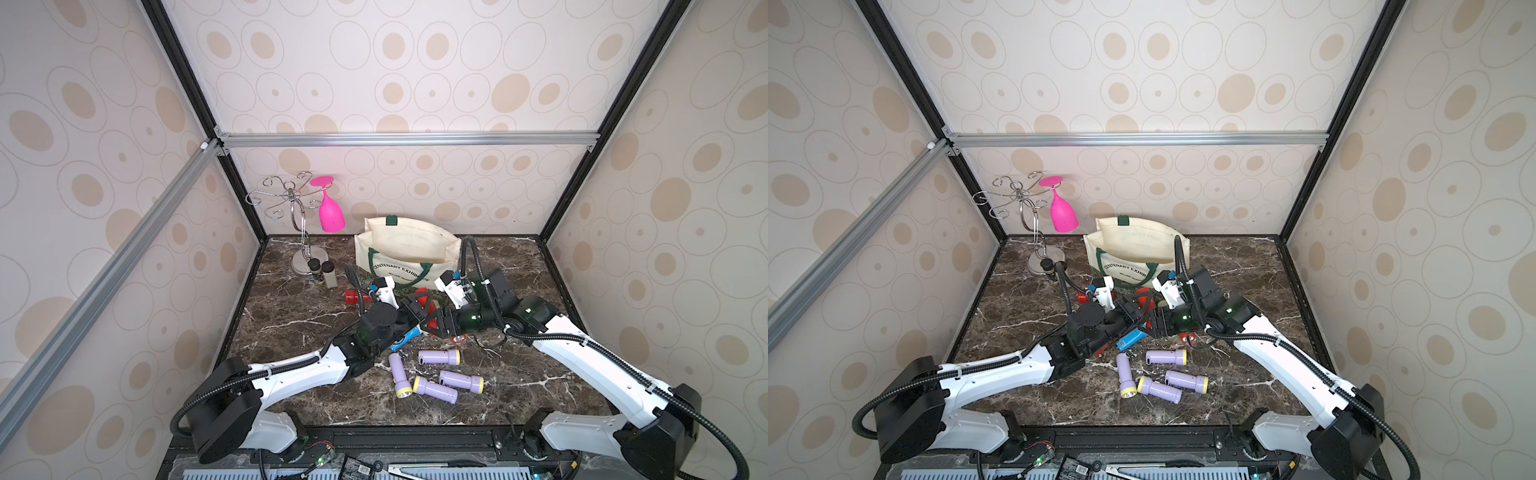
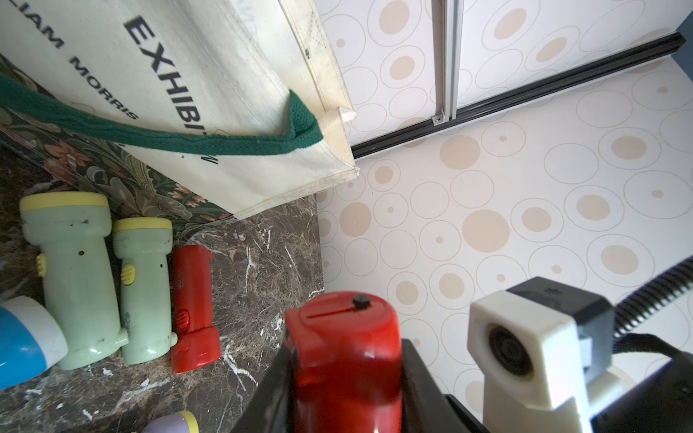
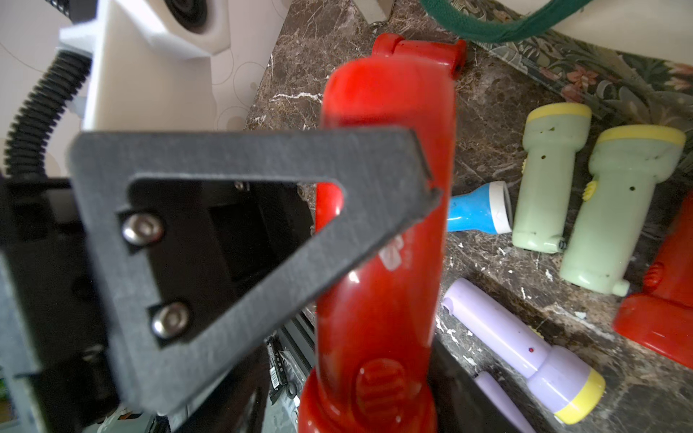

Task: Put the flashlights into the tote bags
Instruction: Pick up the flashlight from the center of the board.

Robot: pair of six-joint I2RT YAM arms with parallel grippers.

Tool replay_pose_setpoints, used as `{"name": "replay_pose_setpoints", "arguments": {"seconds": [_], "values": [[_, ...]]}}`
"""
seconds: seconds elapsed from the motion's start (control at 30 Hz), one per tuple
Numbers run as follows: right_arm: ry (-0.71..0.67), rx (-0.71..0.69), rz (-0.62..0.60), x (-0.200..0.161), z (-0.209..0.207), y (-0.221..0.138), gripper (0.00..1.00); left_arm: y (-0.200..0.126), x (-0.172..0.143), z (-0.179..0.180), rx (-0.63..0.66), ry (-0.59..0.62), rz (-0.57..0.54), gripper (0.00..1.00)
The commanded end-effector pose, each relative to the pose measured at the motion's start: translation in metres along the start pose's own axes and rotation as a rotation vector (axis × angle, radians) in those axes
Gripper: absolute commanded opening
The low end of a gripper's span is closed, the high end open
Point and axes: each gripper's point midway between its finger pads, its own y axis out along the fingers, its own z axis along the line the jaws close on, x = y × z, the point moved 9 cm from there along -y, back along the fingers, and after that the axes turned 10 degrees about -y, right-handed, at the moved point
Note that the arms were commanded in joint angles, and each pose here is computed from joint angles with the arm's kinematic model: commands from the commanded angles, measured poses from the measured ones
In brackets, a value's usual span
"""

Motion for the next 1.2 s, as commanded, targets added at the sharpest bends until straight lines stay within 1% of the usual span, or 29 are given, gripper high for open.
{"name": "replay_pose_setpoints", "arguments": {"seconds": [0.0,0.13,0.17,0.47,0.53,0.63,0.73,0.8,0.83,1.0,1.17], "values": [[0.002,0.030,-0.006,-0.005,0.003,-0.003,0.66,-0.005,0.003,-0.025,-0.092,-0.030,-0.032,0.05],[0.001,0.030,-0.014,-0.006,0.003,-0.004,0.66,-0.008,0.005,-0.027,-0.099,-0.036,-0.045,0.05],[0.000,0.028,-0.019,-0.006,0.003,-0.005,0.64,-0.009,0.006,-0.028,-0.103,-0.034,-0.046,0.05],[-0.004,0.045,-0.039,0.001,0.006,-0.005,0.33,-0.007,0.005,-0.028,-0.109,-0.037,-0.043,0.05],[-0.009,0.046,-0.043,0.002,0.007,-0.006,0.28,-0.007,0.004,-0.028,-0.111,-0.036,-0.038,0.08],[-0.020,0.051,-0.058,0.003,0.009,-0.009,0.17,-0.010,0.005,-0.025,-0.116,-0.041,-0.044,0.25],[-0.040,0.041,-0.078,0.003,0.010,-0.013,0.05,-0.014,0.007,-0.025,-0.113,-0.035,-0.054,0.62],[-0.055,0.010,-0.093,0.005,0.009,-0.016,0.00,-0.017,0.010,-0.025,-0.097,-0.028,-0.074,0.93],[-0.064,-0.009,-0.098,0.006,0.009,-0.019,0.00,-0.020,0.011,-0.026,-0.091,-0.022,-0.082,1.00],[-0.102,-0.123,-0.117,0.023,0.008,-0.032,0.00,-0.032,0.020,-0.031,-0.039,0.027,-0.103,1.00],[-0.182,-0.248,-0.079,0.054,0.008,-0.036,0.00,-0.050,0.027,-0.025,0.056,0.048,-0.129,1.00]]}}
